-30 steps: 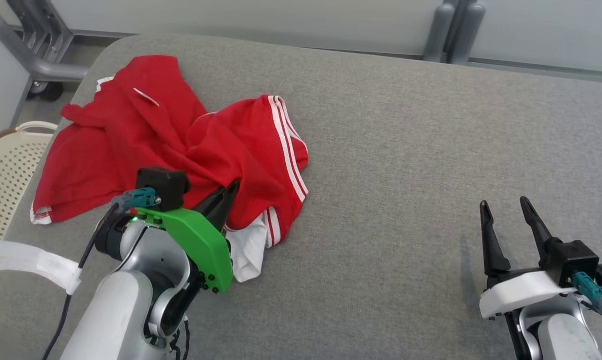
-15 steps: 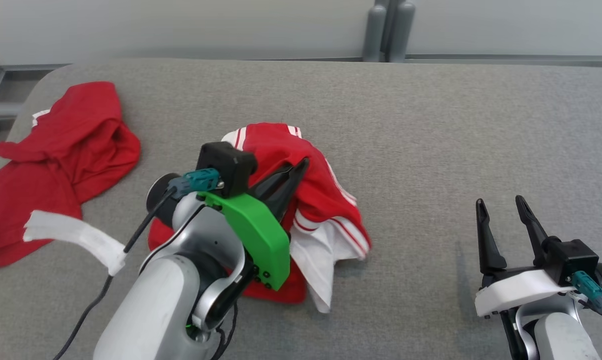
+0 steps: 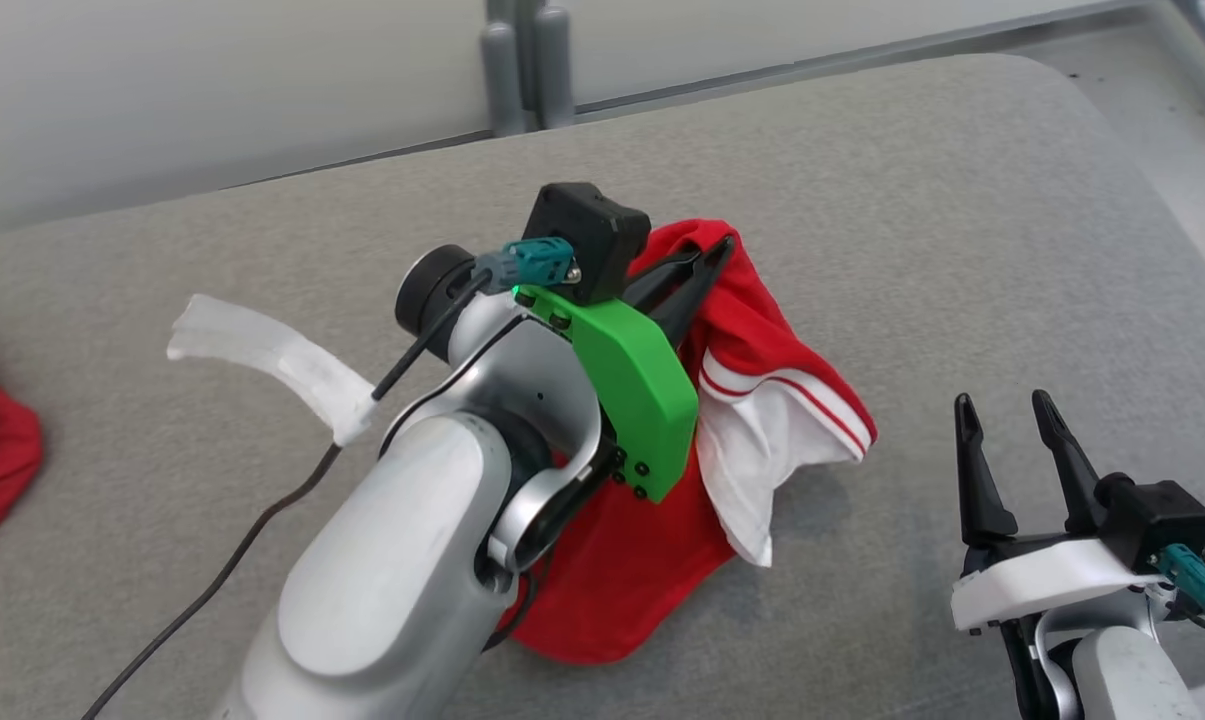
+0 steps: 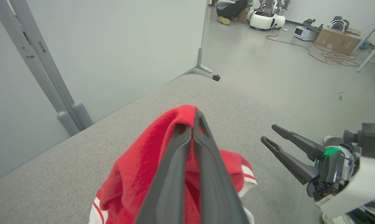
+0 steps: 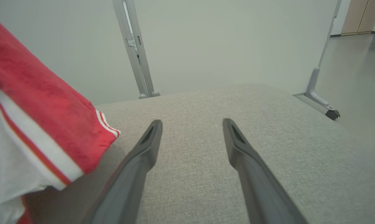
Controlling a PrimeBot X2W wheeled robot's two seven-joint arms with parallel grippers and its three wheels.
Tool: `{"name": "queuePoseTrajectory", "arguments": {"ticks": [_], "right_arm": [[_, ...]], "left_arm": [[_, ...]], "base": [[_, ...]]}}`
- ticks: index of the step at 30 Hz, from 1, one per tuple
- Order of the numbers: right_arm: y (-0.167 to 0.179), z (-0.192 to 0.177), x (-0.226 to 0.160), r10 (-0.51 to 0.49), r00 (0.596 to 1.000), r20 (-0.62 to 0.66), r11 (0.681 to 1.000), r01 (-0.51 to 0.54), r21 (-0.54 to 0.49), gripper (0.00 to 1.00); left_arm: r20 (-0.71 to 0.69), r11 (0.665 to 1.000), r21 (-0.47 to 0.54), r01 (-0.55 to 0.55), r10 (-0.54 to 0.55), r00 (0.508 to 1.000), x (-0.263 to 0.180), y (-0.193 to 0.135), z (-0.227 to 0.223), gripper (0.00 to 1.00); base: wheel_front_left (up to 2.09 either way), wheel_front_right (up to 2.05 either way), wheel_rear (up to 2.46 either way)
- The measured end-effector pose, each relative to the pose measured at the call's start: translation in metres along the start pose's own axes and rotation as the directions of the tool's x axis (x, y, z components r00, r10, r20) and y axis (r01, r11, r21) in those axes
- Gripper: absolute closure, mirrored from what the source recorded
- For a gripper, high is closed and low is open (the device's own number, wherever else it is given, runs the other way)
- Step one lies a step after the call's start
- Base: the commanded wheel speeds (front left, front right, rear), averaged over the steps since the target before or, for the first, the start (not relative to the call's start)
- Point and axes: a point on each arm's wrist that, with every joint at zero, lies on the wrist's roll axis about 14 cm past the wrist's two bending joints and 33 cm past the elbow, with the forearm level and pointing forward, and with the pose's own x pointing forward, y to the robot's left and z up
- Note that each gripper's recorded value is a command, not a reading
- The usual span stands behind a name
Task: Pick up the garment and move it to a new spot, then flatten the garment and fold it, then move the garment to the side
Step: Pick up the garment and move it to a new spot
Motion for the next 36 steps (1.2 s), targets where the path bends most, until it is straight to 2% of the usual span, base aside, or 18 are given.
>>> {"name": "queuePoseTrajectory", "arguments": {"ticks": [3, 7, 9, 10, 11, 14, 19, 23, 27, 29, 33, 36], "right_arm": [[-0.023, 0.004, -0.014, -0.072, 0.997, 0.006, 0.997, 0.072, 0.002, 0.0], [-0.049, 0.008, -0.033, -0.157, 0.988, 0.009, 0.988, 0.157, 0.001, 0.0], [-0.058, 0.008, -0.041, -0.187, 0.982, 0.005, 0.982, 0.187, 0.0, 0.0], [-0.062, 0.008, -0.044, -0.202, 0.979, 0.003, 0.979, 0.202, -0.001, 0.0], [-0.066, 0.008, -0.047, -0.216, 0.976, 0.002, 0.976, 0.216, 0.002, 0.0], [-0.077, 0.004, -0.056, -0.257, 0.966, -0.016, 0.966, 0.257, -0.003, 0.0], [-0.081, -0.002, -0.055, -0.27, 0.962, -0.038, 0.963, 0.27, -0.01, 0.0], [-0.079, -0.008, -0.052, -0.262, 0.964, -0.052, 0.965, 0.262, -0.017, 0.0], [-0.068, -0.012, -0.043, -0.222, 0.973, -0.06, 0.975, 0.222, -0.017, 0.0], [-0.062, -0.013, -0.037, -0.202, 0.978, -0.06, 0.979, 0.201, -0.016, 0.0], [-0.045, -0.017, -0.025, -0.147, 0.987, -0.063, 0.989, 0.147, -0.008, 0.0], [-0.038, -0.017, -0.016, -0.122, 0.991, -0.059, 0.992, 0.122, -0.006, 0.0]], "left_arm": [[-0.001, 1.0, -0.026, 0.008, -0.008, 1.0, 0.023, -0.003, -0.004, 1.0], [-0.054, 0.998, -0.058, -0.009, 0.006, 0.999, 0.052, 0.002, -0.033, 1.0], [-0.073, 0.998, -0.059, -0.011, 0.007, 0.997, 0.064, 0.003, -0.05, 0.59], [-0.085, 0.998, -0.064, -0.01, 0.005, 0.996, 0.069, 0.003, -0.059, 0.32], [-0.107, 0.998, -0.056, -0.011, 0.005, 0.994, 0.073, 0.004, -0.071, 0.0], [-0.186, 0.997, -0.069, -0.029, 0.016, 0.983, 0.082, 0.011, -0.113, 0.0], [-0.195, 0.994, -0.1, -0.04, 0.02, 0.981, 0.078, 0.017, -0.131, 0.0], [-0.176, 0.986, -0.169, 0.006, -0.036, 0.984, 0.057, -0.001, -0.137, 0.0], [-0.125, 0.976, -0.207, 0.071, -0.099, 0.987, 0.024, -0.028, -0.124, 0.0], [-0.106, 0.976, -0.214, 0.049, -0.073, 0.992, 0.007, -0.027, -0.116, 0.0], [-0.178, 0.98, -0.194, -0.035, 0.0, 0.984, -0.02, -0.014, -0.132, 0.0], [-0.214, 0.976, -0.215, -0.046, -0.001, 0.977, -0.026, -0.015, -0.141, 0.0]], "base": [[0.0, 0.0, 0.0], [0.0, 0.0, 0.0], [0.0, 0.0, 0.0], [0.0, 0.0, 0.0], [0.0, 0.0, 0.0], [0.0, 0.0, 0.0], [0.0, 0.0, 0.0], [0.0, 0.0, 0.0], [0.0, 0.0, 0.0], [0.0, 0.0, 0.0], [0.0, 0.0, 0.0], [0.0, 0.0, 0.0]]}}
